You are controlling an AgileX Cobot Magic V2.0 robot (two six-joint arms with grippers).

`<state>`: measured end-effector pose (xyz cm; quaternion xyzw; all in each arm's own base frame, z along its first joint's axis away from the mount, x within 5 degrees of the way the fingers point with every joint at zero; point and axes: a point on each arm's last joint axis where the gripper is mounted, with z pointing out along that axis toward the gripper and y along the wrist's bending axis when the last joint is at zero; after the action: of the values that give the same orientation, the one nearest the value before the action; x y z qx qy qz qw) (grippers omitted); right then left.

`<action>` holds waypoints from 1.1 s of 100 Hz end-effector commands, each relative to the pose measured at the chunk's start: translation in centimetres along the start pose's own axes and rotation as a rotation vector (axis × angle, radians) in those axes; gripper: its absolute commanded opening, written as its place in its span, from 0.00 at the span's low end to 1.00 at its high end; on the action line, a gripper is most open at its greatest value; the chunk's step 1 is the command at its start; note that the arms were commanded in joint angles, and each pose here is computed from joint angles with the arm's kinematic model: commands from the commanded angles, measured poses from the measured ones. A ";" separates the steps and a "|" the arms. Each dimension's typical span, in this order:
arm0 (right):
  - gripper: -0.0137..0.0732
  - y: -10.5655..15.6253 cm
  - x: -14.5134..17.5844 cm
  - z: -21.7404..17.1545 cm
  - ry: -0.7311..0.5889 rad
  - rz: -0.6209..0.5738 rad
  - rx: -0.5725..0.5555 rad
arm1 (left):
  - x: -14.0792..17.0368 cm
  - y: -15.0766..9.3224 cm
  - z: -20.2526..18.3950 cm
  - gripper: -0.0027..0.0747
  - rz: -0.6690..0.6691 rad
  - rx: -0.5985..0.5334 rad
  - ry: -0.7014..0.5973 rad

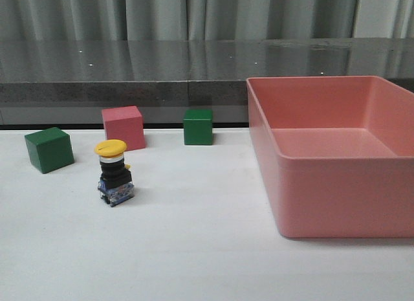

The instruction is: Place and stand button with both arms

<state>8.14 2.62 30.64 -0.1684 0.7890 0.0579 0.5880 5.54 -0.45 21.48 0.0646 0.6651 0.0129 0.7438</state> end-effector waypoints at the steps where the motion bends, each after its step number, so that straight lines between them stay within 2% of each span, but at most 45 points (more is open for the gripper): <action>1: 0.09 -0.4 -1.3 -0.4 -0.084 0.012 0.038 | 0.7 -0.2 -0.2 0.01 -0.019 0.006 -0.060; 23: 0.09 -0.5 -1.2 -0.5 -0.086 -0.025 0.061 | 0.7 -0.2 -0.2 0.01 -0.019 0.006 -0.060; 34: 0.09 -0.7 -0.6 -0.8 -0.152 -0.003 0.105 | 0.7 -0.2 -0.2 0.01 -0.019 0.006 -0.060; 50: 0.09 -0.9 2.5 -0.8 -0.254 0.099 0.189 | 0.7 -0.2 -0.2 0.01 -0.019 0.006 -0.060; 63: 0.09 -0.7 5.6 -0.5 -0.317 0.176 0.217 | 0.7 -0.2 -0.2 0.01 -0.019 0.006 -0.060; 93: 0.09 -0.1 9.9 -0.2 -0.401 0.190 0.222 | 0.7 -0.2 -0.2 0.01 -0.019 0.006 -0.060; 110: 0.09 -0.1 9.8 -0.4 -0.446 0.185 0.224 | 0.7 -0.2 -0.2 0.01 -0.019 0.006 -0.060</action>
<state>5.65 0.59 19.84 -0.0122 0.7077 0.0604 0.7039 5.54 -0.45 21.46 0.0638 0.6659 0.0122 0.7432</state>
